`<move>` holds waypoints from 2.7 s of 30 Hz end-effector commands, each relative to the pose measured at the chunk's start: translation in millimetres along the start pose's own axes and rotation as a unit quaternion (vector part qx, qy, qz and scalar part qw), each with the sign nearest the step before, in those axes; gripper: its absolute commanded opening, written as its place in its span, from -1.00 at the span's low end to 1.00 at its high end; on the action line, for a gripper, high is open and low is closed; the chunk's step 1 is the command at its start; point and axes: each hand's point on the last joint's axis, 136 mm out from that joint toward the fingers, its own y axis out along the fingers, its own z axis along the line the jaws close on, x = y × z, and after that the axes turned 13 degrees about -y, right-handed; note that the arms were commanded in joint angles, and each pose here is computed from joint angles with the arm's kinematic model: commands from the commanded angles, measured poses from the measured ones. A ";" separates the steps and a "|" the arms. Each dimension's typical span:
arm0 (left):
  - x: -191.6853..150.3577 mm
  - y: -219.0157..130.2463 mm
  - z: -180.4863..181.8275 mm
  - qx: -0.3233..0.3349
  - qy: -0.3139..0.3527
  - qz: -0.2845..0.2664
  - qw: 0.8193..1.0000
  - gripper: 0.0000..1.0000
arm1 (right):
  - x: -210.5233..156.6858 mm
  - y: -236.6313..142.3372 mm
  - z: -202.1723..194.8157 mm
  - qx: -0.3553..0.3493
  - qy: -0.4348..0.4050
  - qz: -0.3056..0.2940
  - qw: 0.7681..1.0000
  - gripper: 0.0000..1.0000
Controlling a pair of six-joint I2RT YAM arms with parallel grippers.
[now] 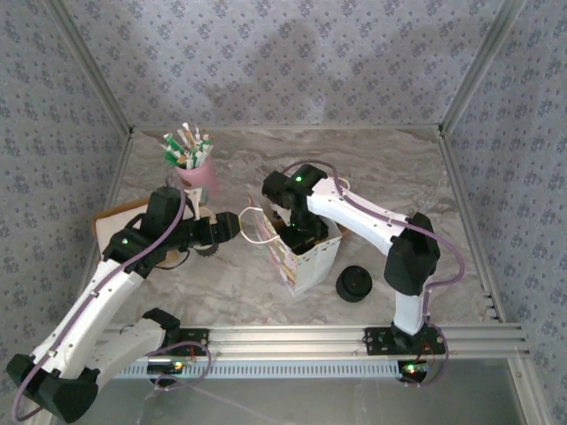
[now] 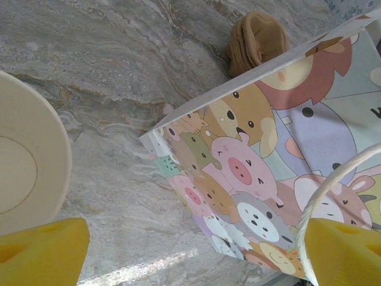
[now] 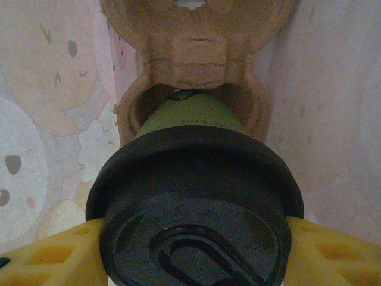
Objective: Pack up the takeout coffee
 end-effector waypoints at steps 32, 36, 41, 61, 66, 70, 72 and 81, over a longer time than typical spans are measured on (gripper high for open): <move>24.6 -68.4 -37.5 -0.039 0.060 -0.080 0.994 0.90 | 4.1 1.9 0.8 0.013 -0.005 -0.006 1.000 0.28; 27.3 -82.6 -57.6 -0.065 0.090 -0.078 0.991 0.90 | 3.7 2.2 0.6 0.014 -0.006 -0.005 1.000 0.29; 27.3 -93.0 -90.5 -0.102 0.141 -0.067 0.982 0.90 | 3.8 2.9 0.5 0.013 -0.005 -0.004 1.000 0.29; 7.8 -67.7 -130.7 -0.095 0.234 -0.013 0.968 0.89 | 6.4 2.7 1.2 0.016 -0.007 -0.007 1.000 0.29; 7.5 -66.0 -130.1 -0.094 0.233 -0.013 0.968 0.89 | 5.6 4.3 0.7 0.016 -0.007 -0.004 1.000 0.29; 7.3 -65.2 -130.1 -0.094 0.233 -0.013 0.968 0.89 | 6.0 5.7 0.6 0.017 -0.006 -0.003 1.000 0.29; 7.3 -65.8 -129.9 -0.095 0.233 -0.014 0.968 0.89 | 6.3 6.7 0.1 0.019 -0.005 -0.003 1.000 0.29; 7.7 -67.3 -129.1 -0.095 0.232 -0.017 0.968 0.89 | 10.9 13.8 -0.8 0.024 -0.003 -0.004 1.000 0.29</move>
